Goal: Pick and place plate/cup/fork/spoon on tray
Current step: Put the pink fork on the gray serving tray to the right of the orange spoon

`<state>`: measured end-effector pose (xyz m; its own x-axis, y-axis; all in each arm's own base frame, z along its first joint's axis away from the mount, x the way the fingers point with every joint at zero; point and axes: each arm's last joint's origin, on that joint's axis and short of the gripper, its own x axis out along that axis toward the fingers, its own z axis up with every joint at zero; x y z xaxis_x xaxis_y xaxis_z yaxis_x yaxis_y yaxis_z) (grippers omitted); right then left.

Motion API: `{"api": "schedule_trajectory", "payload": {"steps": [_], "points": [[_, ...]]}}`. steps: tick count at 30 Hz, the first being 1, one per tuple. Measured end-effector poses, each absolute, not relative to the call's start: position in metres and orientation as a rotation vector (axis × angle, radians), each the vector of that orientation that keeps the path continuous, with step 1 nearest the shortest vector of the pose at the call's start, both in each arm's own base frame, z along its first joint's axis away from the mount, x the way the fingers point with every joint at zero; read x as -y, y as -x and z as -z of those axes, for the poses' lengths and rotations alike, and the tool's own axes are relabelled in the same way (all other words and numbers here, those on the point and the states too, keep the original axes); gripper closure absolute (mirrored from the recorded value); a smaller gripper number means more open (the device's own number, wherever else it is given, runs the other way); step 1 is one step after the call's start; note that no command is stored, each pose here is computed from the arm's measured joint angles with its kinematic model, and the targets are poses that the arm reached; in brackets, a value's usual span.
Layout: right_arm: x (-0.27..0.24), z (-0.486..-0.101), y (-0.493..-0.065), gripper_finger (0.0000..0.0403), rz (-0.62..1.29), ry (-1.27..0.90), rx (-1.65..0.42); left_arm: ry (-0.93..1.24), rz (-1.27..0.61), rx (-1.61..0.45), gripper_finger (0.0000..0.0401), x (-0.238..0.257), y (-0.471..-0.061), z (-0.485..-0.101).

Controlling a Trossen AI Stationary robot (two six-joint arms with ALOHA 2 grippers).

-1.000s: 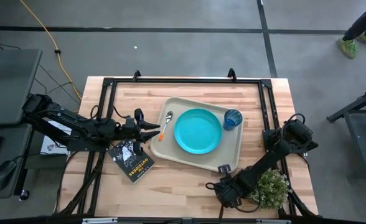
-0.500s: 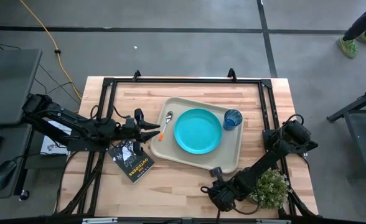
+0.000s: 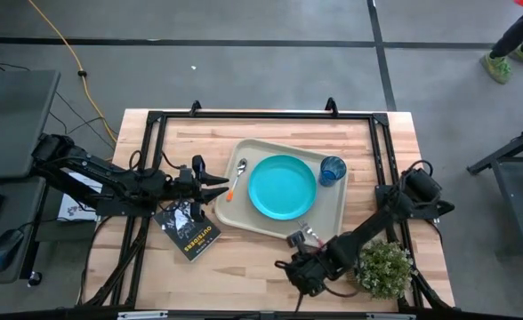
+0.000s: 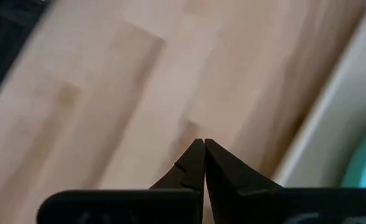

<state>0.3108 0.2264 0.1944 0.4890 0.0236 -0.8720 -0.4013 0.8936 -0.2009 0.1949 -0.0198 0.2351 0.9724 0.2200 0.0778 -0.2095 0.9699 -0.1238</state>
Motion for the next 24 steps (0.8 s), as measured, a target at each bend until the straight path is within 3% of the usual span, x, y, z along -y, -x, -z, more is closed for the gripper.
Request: {"api": "schedule_trajectory", "payload": {"steps": [14, 24], "points": [[-0.19, -0.193, -0.277, 0.0402, 0.072, 0.315, -1.462, 0.115, -0.217, 0.091, 0.0304, 0.02, -0.195, -0.235], [-0.169, -0.187, -0.258, 0.0401, 0.215, 0.316, -1.556, 0.123, -0.216, 0.092, 0.0304, 0.02, -0.195, -0.235]]}}
